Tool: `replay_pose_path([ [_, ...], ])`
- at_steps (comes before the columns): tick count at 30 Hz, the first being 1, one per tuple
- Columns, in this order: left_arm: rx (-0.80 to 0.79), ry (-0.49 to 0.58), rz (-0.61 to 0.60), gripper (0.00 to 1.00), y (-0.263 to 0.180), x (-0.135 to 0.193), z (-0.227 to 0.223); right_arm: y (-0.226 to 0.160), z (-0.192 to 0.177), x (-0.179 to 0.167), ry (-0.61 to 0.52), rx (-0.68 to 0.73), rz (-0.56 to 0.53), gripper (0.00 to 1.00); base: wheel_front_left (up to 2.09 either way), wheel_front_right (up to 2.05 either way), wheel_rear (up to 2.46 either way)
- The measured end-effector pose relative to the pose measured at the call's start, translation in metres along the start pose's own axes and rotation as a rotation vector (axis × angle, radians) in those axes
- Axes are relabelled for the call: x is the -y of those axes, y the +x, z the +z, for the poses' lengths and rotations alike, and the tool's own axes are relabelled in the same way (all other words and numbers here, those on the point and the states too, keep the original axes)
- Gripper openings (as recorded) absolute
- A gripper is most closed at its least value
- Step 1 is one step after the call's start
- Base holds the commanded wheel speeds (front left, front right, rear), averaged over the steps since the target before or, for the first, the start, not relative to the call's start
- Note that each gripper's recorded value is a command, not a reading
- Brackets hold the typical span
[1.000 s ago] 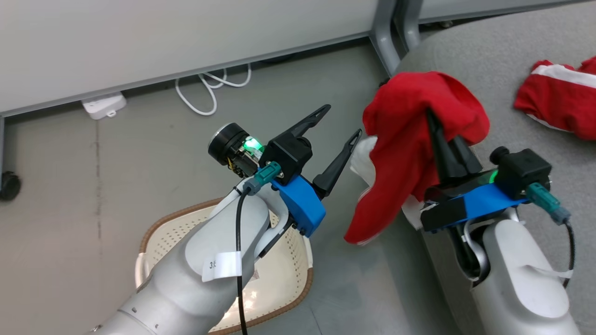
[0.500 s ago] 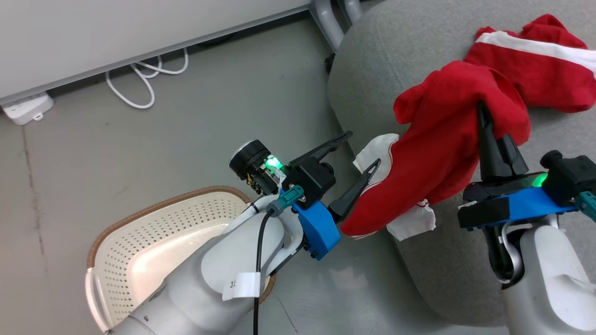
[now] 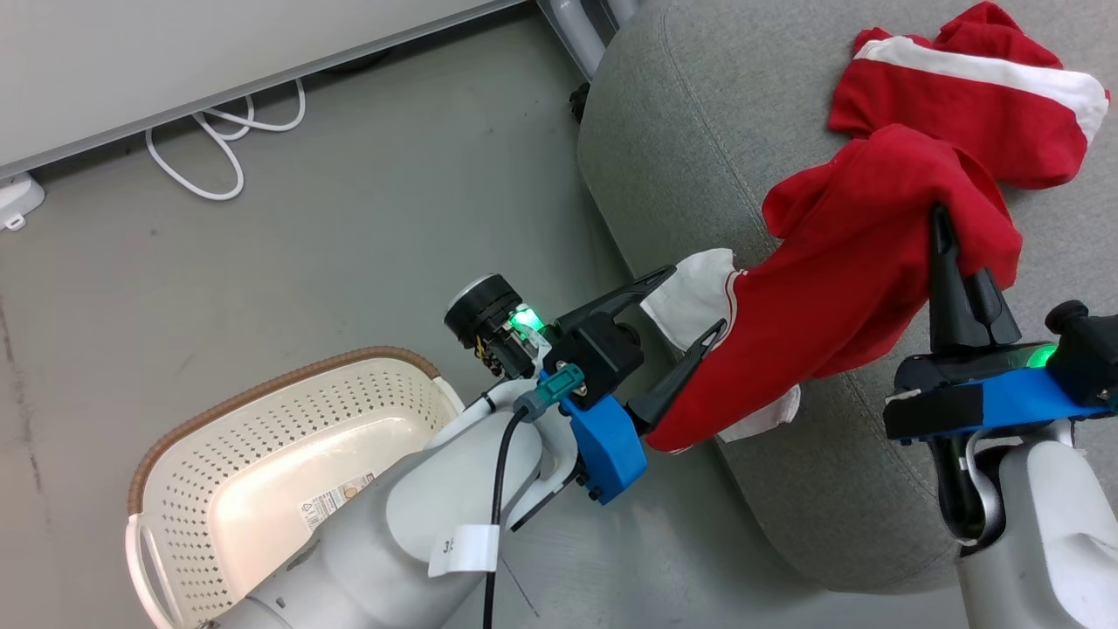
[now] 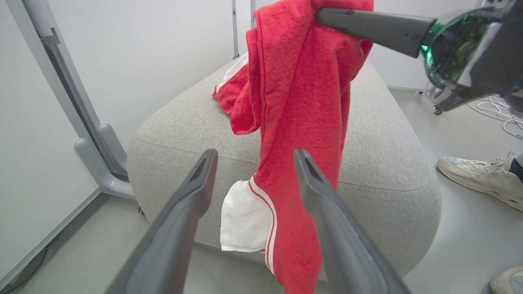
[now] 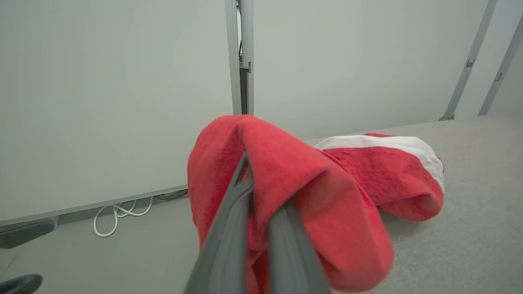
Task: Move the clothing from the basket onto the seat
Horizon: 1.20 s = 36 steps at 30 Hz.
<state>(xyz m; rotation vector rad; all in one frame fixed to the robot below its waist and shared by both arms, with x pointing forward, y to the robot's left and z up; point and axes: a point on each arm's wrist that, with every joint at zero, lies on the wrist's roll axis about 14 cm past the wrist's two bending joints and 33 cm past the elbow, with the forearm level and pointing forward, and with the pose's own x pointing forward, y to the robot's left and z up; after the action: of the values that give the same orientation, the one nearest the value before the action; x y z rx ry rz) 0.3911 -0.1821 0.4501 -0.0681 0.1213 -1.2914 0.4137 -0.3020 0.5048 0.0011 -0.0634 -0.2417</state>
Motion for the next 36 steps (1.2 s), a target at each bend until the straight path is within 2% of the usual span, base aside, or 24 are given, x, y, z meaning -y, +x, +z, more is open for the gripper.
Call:
replay_pose_path([
  [4, 0.005, 0.0, 0.013, 1.0, 0.0, -0.007, 0.0, 0.014, 0.014, 0.0, -0.036, 0.042, 0.022, 0.0, 0.0, 0.0, 0.0],
  [10, 0.012, -0.011, 0.032, 1.0, 0.002, -0.027, -0.011, 0.062, 0.083, 0.002, -0.134, 0.242, 0.048, 0.0, 0.0, 0.0, 0.0],
  [11, 0.012, -0.011, 0.032, 1.0, 0.002, -0.027, -0.011, 0.062, 0.083, 0.002, -0.134, 0.242, 0.048, 0.0, 0.0, 0.0, 0.0],
  [13, 0.01, -0.021, 0.035, 1.0, 0.004, -0.036, -0.019, 0.086, 0.12, 0.009, -0.211, 0.339, 0.05, 0.0, 0.0, 0.0, 0.0],
  [14, 0.01, -0.021, 0.035, 1.0, 0.004, -0.036, -0.019, 0.086, 0.12, 0.009, -0.211, 0.339, 0.05, 0.0, 0.0, 0.0, 0.0],
  [19, -0.004, -0.027, 0.039, 1.0, 0.006, -0.055, -0.036, 0.113, 0.188, 0.052, -0.325, 0.501, -0.052, 0.0, 0.0, 0.0, 0.0],
  [24, -0.017, -0.036, 0.05, 1.0, 0.007, -0.076, -0.057, 0.127, 0.221, 0.1, -0.449, 0.544, -0.163, 0.0, 0.0, 0.0, 0.0],
  [26, -0.019, -0.04, 0.054, 1.0, 0.008, -0.083, -0.064, 0.13, 0.22, 0.118, -0.49, 0.522, -0.206, 0.0, 0.0, 0.0, 0.0],
  [29, -0.017, -0.047, 0.055, 1.0, 0.011, -0.092, -0.073, 0.135, 0.2, 0.143, -0.494, 0.462, -0.272, 0.0, 0.0, 0.0, 0.0],
  [36, -0.008, -0.074, 0.038, 1.0, 0.017, -0.098, -0.092, 0.137, 0.108, 0.175, -0.459, 0.235, -0.354, 0.0, 0.0, 0.0, 0.0],
])
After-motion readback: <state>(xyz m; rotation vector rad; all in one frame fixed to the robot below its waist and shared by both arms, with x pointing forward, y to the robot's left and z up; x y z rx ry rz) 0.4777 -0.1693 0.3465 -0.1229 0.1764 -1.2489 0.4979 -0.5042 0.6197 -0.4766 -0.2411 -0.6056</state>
